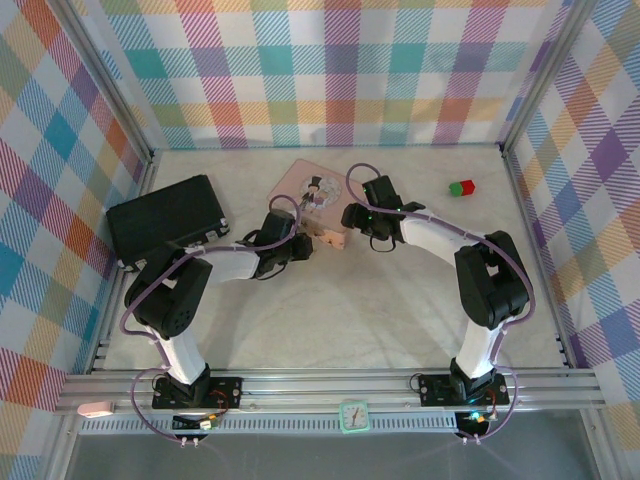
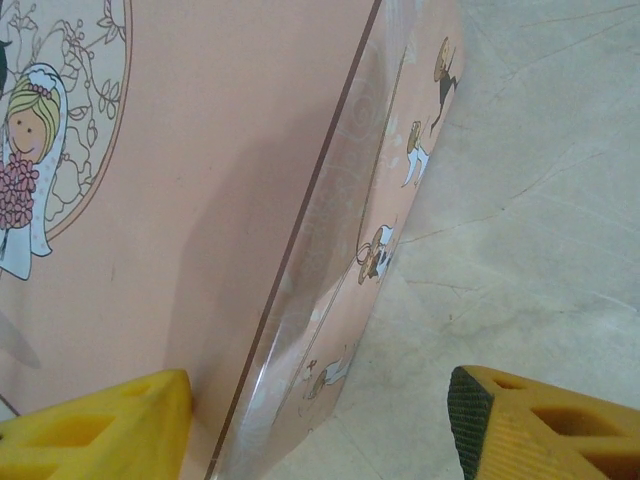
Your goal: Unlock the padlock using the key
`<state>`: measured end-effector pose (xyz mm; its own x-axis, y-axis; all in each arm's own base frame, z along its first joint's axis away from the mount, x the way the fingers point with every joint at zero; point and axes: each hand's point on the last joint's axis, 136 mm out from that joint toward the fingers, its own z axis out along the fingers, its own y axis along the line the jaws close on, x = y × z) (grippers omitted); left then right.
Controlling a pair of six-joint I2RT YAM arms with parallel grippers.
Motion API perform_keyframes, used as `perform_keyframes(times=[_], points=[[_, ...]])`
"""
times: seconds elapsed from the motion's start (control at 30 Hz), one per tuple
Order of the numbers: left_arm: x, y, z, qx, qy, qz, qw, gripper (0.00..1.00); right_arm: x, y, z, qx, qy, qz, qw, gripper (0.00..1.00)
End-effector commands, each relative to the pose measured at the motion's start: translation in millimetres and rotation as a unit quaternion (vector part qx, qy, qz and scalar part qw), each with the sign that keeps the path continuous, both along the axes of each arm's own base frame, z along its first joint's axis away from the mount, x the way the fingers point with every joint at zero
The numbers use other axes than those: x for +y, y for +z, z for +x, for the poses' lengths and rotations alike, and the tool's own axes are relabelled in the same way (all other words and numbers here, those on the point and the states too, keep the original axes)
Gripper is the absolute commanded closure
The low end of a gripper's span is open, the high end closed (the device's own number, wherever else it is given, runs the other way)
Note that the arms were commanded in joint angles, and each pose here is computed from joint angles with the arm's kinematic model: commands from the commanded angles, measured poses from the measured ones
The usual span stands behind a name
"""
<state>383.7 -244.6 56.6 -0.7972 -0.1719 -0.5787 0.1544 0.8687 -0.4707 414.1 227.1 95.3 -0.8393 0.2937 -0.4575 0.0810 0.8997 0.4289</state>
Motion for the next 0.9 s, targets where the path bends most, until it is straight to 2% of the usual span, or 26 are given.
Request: perform_keyframes(times=[0.0, 0.27, 0.4, 0.53, 0.73, 0.87], points=[[-7, 24, 15, -0.024, 0.044, -0.088, 0.995, 1.0, -11, -16, -3, 0.019, -0.015, -0.016, 1.0, 0.32], [12, 36, 30, -0.041, 0.145, -0.186, 0.971, 1.0, -16, -30, -5, 0.037, -0.031, -0.024, 0.999, 0.33], [15, 46, 40, -0.061, 0.161, -0.256, 0.951, 1.0, -18, -36, -7, 0.046, -0.036, -0.026, 0.998, 0.33], [22, 49, 44, -0.081, 0.174, -0.294, 0.936, 1.0, -17, -37, -6, 0.048, -0.04, -0.024, 0.998, 0.34], [26, 46, 40, -0.077, 0.17, -0.288, 0.939, 1.0, -13, -28, -3, 0.034, -0.031, -0.014, 0.999, 0.34], [32, 50, 29, -0.069, 0.158, -0.24, 0.955, 1.0, -4, -7, 0, 0.004, 0.001, 0.001, 1.0, 0.32]])
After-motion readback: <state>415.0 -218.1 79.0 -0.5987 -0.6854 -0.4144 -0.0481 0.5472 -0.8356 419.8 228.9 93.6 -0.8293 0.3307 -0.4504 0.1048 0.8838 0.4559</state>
